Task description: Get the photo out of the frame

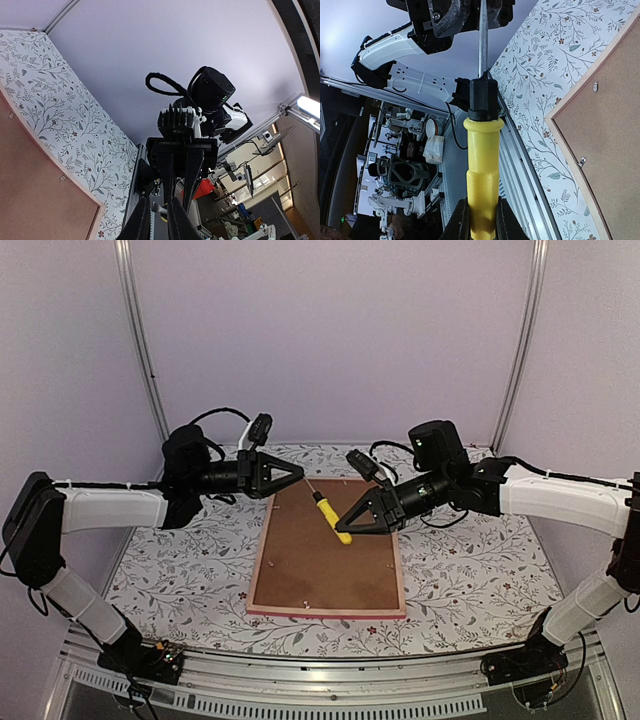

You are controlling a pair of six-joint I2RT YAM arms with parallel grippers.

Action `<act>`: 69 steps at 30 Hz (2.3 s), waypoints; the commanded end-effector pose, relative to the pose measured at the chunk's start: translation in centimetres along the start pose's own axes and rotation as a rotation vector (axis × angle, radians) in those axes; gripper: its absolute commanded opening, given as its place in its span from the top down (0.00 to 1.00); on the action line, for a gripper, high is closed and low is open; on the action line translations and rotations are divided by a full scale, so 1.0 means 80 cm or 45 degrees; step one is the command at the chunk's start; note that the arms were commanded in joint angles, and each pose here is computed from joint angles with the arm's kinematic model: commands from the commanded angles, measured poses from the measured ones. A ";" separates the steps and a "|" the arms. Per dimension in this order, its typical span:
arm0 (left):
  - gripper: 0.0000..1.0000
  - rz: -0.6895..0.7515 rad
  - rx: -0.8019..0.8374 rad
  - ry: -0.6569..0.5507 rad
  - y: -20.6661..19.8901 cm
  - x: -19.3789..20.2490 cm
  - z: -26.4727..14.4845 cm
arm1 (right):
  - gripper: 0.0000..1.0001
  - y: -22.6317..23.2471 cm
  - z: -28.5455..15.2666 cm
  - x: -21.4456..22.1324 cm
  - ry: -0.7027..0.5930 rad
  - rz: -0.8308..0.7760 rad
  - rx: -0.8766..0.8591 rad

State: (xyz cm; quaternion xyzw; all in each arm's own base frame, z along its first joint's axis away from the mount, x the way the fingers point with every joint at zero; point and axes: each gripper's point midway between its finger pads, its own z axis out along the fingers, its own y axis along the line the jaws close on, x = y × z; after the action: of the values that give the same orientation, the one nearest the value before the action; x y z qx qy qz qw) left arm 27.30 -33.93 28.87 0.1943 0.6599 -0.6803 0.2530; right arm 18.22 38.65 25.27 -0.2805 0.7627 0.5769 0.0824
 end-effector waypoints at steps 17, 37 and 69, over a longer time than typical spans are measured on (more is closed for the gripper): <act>1.00 -0.137 -0.024 -0.125 0.022 0.000 -0.007 | 0.52 -0.023 -0.001 -0.019 -0.102 -0.001 0.105; 1.00 -0.218 0.071 -0.716 0.008 -0.046 -0.055 | 0.18 -0.012 -0.050 -0.098 -0.850 0.187 -0.010; 1.00 -0.142 -0.026 -0.806 0.000 -0.042 -0.050 | 0.50 0.016 -0.024 -0.134 -0.870 0.234 -0.145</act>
State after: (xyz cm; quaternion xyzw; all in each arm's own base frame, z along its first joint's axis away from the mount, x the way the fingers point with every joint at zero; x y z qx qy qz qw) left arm 30.15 -29.66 30.40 -0.0720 0.5659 -0.7179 0.3989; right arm 26.90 39.95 30.64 -0.0013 0.6918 0.6733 0.2608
